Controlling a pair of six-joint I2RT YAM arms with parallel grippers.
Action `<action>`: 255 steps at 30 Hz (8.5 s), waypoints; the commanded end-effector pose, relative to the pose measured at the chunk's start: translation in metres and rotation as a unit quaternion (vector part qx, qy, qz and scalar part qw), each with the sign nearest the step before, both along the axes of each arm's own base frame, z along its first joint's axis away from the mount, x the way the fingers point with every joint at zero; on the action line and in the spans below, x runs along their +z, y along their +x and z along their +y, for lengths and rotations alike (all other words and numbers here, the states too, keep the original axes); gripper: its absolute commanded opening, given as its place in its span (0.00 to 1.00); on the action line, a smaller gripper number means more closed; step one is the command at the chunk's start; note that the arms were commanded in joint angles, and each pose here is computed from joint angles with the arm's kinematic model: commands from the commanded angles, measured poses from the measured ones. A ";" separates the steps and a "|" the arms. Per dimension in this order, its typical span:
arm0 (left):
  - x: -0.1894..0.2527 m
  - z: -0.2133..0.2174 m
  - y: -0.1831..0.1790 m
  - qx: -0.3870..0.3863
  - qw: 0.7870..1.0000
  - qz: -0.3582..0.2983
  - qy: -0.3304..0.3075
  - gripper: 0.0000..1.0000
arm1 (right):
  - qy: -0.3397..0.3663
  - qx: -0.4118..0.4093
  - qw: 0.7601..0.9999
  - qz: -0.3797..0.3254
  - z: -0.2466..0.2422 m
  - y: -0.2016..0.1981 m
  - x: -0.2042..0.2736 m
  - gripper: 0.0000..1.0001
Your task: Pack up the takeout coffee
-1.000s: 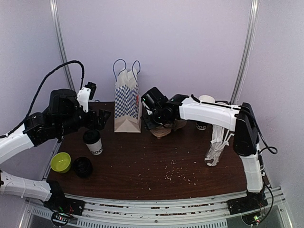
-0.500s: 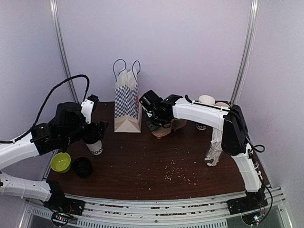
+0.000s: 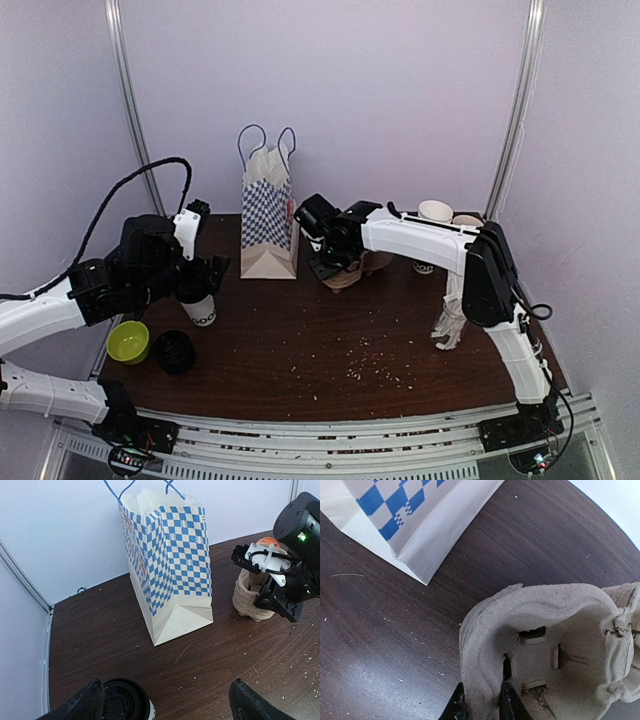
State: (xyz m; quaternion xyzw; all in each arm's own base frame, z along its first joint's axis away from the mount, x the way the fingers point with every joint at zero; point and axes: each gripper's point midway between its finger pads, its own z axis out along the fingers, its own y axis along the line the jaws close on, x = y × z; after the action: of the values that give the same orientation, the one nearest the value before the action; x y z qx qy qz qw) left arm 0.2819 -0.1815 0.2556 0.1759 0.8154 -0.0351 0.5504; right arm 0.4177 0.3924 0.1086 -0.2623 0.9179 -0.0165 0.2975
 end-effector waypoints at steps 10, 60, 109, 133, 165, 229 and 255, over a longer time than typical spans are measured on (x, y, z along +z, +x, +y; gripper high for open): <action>0.004 -0.003 0.005 0.000 1.000 -0.007 -0.008 0.89 | 0.002 0.018 0.998 0.054 -0.015 -0.056 0.017 0.04; -0.054 -0.085 -0.027 -0.078 0.923 0.201 -0.320 0.87 | 0.105 0.156 0.977 0.098 0.012 -0.207 0.036 0.39; -0.127 -0.134 -0.027 -0.124 0.896 0.310 -0.293 0.68 | 0.153 0.144 0.974 0.088 0.015 -0.200 0.061 0.00; -0.122 -0.138 -0.029 -0.137 0.892 0.308 -0.301 0.68 | 0.153 0.150 0.973 0.086 0.007 -0.205 0.079 0.00; -0.139 -0.168 -0.038 -0.178 0.882 0.340 -0.273 0.50 | 0.166 0.104 0.979 0.052 -0.029 -0.161 0.104 0.29; -0.110 -0.168 -0.046 -0.200 0.890 0.326 -0.248 0.81 | 0.214 0.067 0.974 -0.030 -0.070 -0.124 0.163 0.14; -0.199 -0.230 -0.104 -0.219 0.926 0.302 -0.067 0.09 | 0.233 0.033 0.969 -0.074 -0.106 -0.136 0.184 0.15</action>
State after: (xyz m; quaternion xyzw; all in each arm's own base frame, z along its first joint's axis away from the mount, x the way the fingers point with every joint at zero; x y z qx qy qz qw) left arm 0.1487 -0.3826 0.0390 0.3022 0.8929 -0.2589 0.2107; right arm 0.2782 0.2950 0.2770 -0.2335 0.8692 0.1870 0.3936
